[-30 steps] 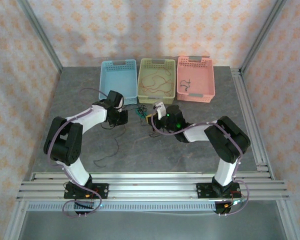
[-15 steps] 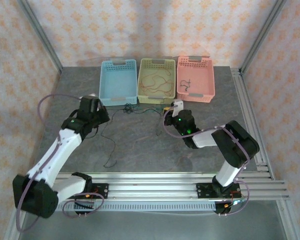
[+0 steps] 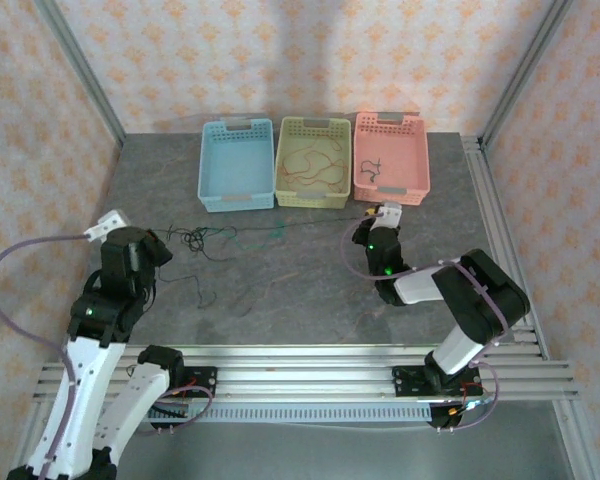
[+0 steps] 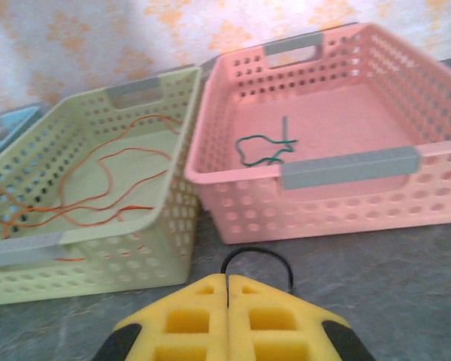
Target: Untangle the cables
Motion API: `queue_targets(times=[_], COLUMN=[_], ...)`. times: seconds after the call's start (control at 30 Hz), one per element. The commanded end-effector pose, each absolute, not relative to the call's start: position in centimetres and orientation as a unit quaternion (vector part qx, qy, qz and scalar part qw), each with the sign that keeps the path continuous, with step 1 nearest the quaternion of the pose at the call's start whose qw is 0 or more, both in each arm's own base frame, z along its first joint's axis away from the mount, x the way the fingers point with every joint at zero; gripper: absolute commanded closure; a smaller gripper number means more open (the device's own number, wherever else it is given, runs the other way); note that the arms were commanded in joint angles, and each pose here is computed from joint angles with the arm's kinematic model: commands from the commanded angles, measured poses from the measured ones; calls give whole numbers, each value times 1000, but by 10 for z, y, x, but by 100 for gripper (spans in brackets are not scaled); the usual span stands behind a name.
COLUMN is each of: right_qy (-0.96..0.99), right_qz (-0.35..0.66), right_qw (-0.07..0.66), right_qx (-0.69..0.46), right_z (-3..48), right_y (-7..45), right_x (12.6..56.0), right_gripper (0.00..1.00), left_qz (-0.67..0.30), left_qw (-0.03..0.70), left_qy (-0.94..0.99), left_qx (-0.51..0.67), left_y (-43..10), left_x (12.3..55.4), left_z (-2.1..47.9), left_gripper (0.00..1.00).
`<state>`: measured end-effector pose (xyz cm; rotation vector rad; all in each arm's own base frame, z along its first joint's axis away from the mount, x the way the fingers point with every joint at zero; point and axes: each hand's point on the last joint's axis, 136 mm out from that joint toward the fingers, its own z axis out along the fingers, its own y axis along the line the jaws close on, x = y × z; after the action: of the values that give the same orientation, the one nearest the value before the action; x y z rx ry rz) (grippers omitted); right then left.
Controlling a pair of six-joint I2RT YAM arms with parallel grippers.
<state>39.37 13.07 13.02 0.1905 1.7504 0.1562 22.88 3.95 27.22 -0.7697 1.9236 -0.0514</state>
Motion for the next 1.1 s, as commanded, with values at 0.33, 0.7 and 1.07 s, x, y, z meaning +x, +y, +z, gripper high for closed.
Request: queue_targets(times=[0.33, 0.7, 1.07], right_qy=[738, 710, 700], right_qz=[2, -28, -38], right_qw=[648, 640, 638], right_qx=[188, 293, 319], right_z=[139, 129, 125], right_y=[70, 13, -5], right_x=[389, 375, 371], right_gripper=[100, 100, 100], left_qz=[31, 98, 111], left_qw=[541, 565, 553], left_qy=[767, 746, 764], left_qx=[-344, -339, -313], left_y=[65, 86, 82], left_x=[202, 173, 189], left_z=[322, 374, 391], left_gripper=[100, 100, 100])
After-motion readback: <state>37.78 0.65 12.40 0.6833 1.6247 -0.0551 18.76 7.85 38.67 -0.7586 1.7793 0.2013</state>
